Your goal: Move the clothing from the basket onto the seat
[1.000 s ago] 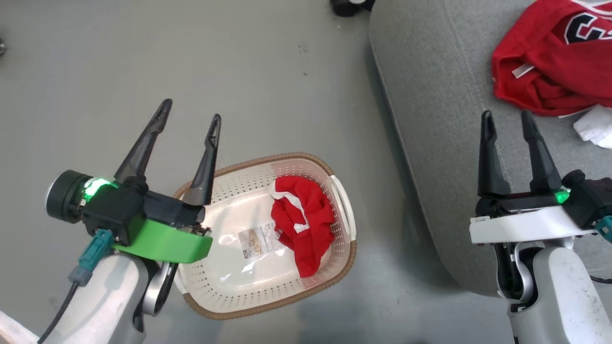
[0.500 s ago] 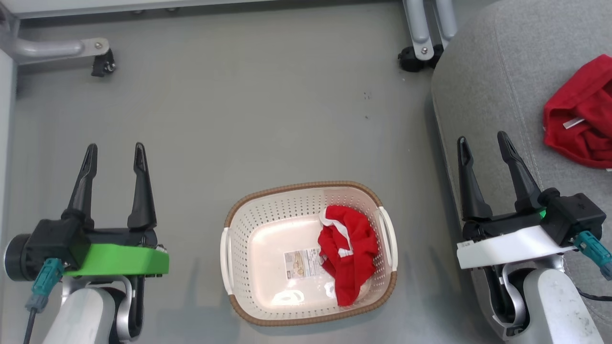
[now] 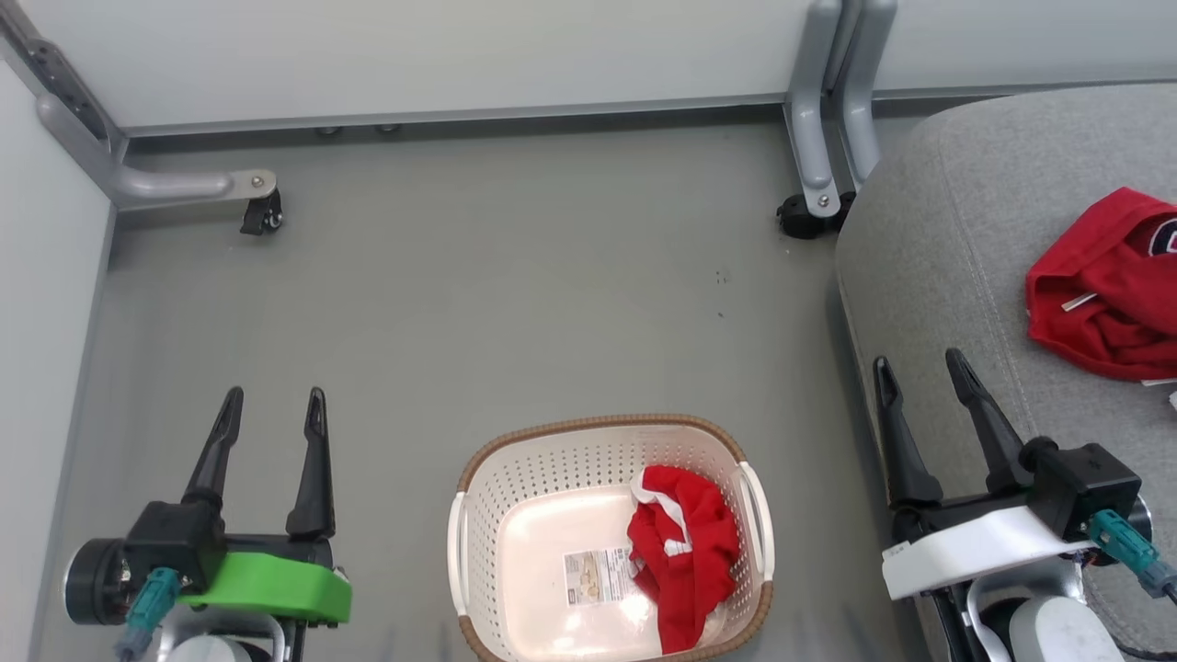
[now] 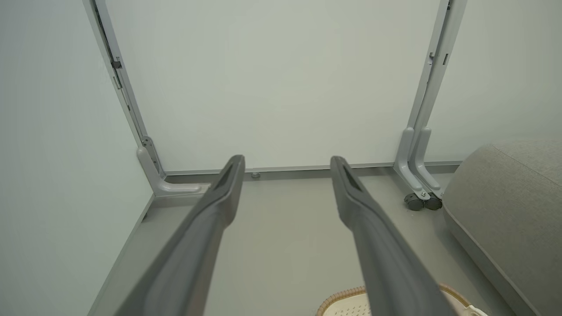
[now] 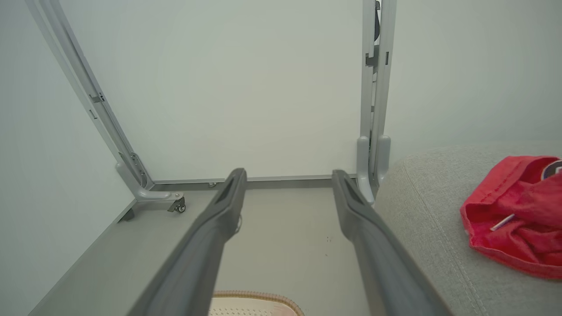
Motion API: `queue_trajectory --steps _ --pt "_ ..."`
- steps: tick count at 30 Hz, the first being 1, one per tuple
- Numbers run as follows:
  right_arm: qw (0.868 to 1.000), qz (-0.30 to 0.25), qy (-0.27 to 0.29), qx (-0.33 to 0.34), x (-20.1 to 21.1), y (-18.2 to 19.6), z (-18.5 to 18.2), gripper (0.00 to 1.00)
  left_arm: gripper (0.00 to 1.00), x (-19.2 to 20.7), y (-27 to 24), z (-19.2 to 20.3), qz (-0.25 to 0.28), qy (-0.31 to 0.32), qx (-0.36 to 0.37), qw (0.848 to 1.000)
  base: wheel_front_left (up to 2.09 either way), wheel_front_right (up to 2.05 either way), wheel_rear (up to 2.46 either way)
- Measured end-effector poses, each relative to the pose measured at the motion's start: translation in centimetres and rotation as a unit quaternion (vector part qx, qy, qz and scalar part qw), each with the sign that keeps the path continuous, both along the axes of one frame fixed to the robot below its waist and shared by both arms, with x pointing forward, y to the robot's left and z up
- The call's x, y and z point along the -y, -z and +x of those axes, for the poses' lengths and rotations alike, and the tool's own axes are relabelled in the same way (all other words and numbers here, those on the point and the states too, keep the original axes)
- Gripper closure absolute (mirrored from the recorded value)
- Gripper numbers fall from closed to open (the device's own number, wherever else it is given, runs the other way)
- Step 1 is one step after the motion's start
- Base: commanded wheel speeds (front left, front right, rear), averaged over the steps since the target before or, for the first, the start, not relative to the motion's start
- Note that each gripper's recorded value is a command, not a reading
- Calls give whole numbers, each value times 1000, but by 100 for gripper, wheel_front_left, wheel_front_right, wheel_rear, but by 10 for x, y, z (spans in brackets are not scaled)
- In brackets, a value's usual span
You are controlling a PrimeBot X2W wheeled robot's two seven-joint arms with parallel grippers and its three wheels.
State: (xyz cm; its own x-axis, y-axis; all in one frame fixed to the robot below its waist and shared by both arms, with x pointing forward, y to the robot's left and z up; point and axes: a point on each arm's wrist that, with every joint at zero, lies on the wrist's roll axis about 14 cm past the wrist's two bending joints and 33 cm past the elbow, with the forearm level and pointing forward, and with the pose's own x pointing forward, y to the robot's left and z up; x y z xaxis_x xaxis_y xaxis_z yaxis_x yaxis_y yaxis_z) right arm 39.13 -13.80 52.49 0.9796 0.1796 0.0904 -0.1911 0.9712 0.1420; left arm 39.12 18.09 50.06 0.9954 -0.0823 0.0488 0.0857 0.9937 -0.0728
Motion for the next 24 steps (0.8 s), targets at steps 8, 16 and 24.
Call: queue_trajectory --steps 8,16,24 --pt "1000 -2 3 -6 3 -2 -24 0 0 8 10 -20 4 13 -14 1000 0 0 0" --pt "1000 -5 9 -3 7 -8 -36 0 0 8 12 -30 6 13 -18 1000 0 0 0" --pt "1000 -8 8 -6 7 -7 -36 0 0 5 16 -31 7 9 -24 1000 0 0 0"
